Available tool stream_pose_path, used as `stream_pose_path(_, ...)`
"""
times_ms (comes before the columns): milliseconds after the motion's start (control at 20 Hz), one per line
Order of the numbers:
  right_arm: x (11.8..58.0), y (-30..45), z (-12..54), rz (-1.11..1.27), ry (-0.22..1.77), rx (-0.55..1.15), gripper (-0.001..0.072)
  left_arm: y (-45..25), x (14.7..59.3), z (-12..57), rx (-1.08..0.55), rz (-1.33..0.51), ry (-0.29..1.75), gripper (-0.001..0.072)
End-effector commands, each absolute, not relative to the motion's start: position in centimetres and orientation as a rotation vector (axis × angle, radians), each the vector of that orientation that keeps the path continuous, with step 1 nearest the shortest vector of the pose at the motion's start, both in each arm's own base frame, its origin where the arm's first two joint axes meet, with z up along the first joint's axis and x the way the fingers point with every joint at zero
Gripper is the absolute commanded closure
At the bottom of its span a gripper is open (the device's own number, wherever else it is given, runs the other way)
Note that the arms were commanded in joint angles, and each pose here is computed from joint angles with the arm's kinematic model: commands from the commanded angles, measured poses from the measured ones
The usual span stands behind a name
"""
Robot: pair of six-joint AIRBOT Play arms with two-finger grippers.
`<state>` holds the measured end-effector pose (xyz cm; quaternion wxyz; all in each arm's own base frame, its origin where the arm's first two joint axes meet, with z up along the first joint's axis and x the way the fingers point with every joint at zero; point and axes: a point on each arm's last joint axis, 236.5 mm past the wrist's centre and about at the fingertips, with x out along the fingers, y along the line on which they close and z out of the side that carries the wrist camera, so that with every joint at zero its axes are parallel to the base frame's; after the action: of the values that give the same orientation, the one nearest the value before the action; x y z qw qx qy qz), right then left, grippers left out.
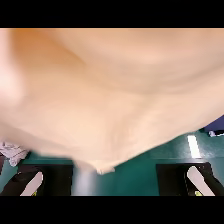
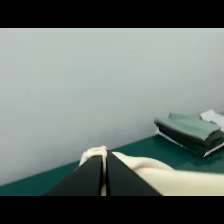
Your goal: Fold the shirts.
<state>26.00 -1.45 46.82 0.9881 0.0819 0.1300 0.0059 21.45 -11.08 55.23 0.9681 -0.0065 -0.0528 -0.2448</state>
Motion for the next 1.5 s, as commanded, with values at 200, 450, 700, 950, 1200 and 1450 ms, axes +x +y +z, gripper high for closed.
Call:
stream_pose_path(200,34.6,-7.0,22.3,0.03,1.07,0.507,0.0697,-9.0,40.0,28.2,-0.233,-0.538,0.769,0.0684)
stream_pose_path(450,40.7,-4.8,8.6,0.034,1.341,0.477,0.0697,-8.0,47.6,13.3,-0.405,-0.509,1.061,0.0684)
stream_pose_path(700,51.1,-1.8,4.9,0.033,1.09,0.447,0.0697,-6.6,55.9,10.3,-0.469,-0.427,0.853,0.0684)
stream_pose_path(950,56.4,-0.9,7.2,0.019,0.851,0.362,0.0697,-6.6,59.7,12.2,-0.334,-0.377,0.656,0.0684)
stream_pose_path(1200,54.5,-2.2,5.3,-0.018,0.954,0.208,0.0697,-5.4,57.7,8.1,-0.157,-0.358,0.808,0.0684)
stream_pose_path(1450,49.3,-1.3,2.2,0.025,1.199,0.167,0.0697,-4.8,51.6,3.8,-0.041,-0.42,1.108,0.0684)
